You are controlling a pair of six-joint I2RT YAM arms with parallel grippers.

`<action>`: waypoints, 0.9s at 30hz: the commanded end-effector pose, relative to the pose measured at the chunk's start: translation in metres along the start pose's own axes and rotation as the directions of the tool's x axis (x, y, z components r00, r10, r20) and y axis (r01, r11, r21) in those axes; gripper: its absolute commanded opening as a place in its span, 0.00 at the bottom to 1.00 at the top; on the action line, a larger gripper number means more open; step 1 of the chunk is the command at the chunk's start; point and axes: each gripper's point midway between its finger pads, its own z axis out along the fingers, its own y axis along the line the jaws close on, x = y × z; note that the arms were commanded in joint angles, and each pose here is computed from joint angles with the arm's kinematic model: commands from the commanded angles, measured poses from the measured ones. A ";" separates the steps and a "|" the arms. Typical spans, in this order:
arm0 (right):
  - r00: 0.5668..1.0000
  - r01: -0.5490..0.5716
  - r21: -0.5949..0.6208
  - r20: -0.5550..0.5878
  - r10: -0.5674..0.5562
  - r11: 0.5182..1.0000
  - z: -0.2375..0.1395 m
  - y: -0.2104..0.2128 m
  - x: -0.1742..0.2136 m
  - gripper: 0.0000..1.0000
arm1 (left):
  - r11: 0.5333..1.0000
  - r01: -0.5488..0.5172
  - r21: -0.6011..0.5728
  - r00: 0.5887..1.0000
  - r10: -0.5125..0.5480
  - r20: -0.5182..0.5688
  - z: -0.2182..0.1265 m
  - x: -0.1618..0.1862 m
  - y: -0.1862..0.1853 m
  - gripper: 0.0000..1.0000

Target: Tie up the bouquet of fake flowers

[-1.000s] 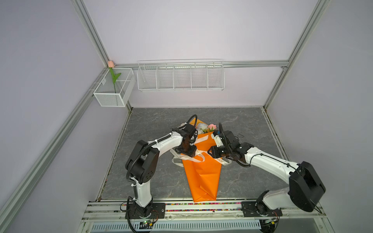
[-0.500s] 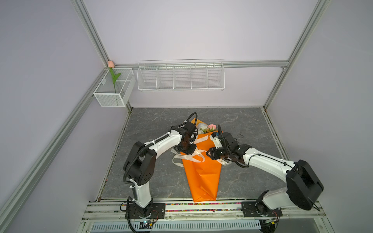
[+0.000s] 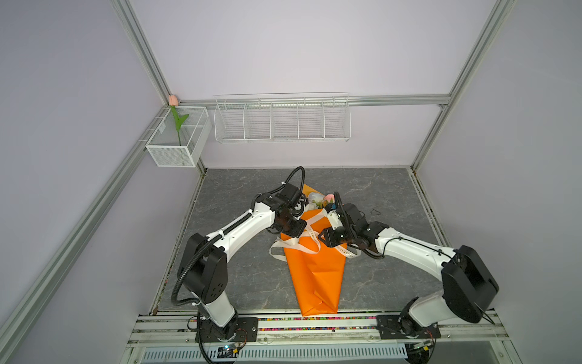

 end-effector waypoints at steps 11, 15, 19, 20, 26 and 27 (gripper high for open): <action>0.787 0.589 0.141 0.120 -0.605 0.795 -0.012 -0.010 -0.014 0.52 | 0.998 -0.003 0.058 0.998 0.000 0.060 -0.024 -0.009 -0.017 0.00; 0.740 0.660 0.004 0.166 -0.652 0.751 -0.005 0.017 -0.019 0.54 | 0.999 0.003 0.054 0.999 -0.005 0.050 -0.021 -0.007 -0.016 0.00; 0.675 0.738 -0.075 0.114 -0.729 0.671 0.008 0.024 -0.012 0.53 | 0.998 0.002 0.067 0.998 -0.006 0.060 -0.023 -0.011 -0.019 0.00; 0.665 0.746 -0.062 0.106 -0.739 0.663 0.011 0.020 -0.013 0.53 | 0.998 0.001 0.062 0.998 -0.005 0.061 -0.024 -0.011 -0.018 0.00; 0.632 0.775 -0.049 0.106 -0.768 0.630 0.021 0.006 -0.022 0.55 | 0.998 0.002 0.065 0.998 -0.007 0.070 -0.026 -0.011 -0.019 0.00; 0.651 0.759 -0.063 0.122 -0.749 0.649 0.022 0.004 -0.024 0.55 | 0.998 0.004 0.064 0.997 -0.008 0.071 -0.024 -0.011 -0.019 0.00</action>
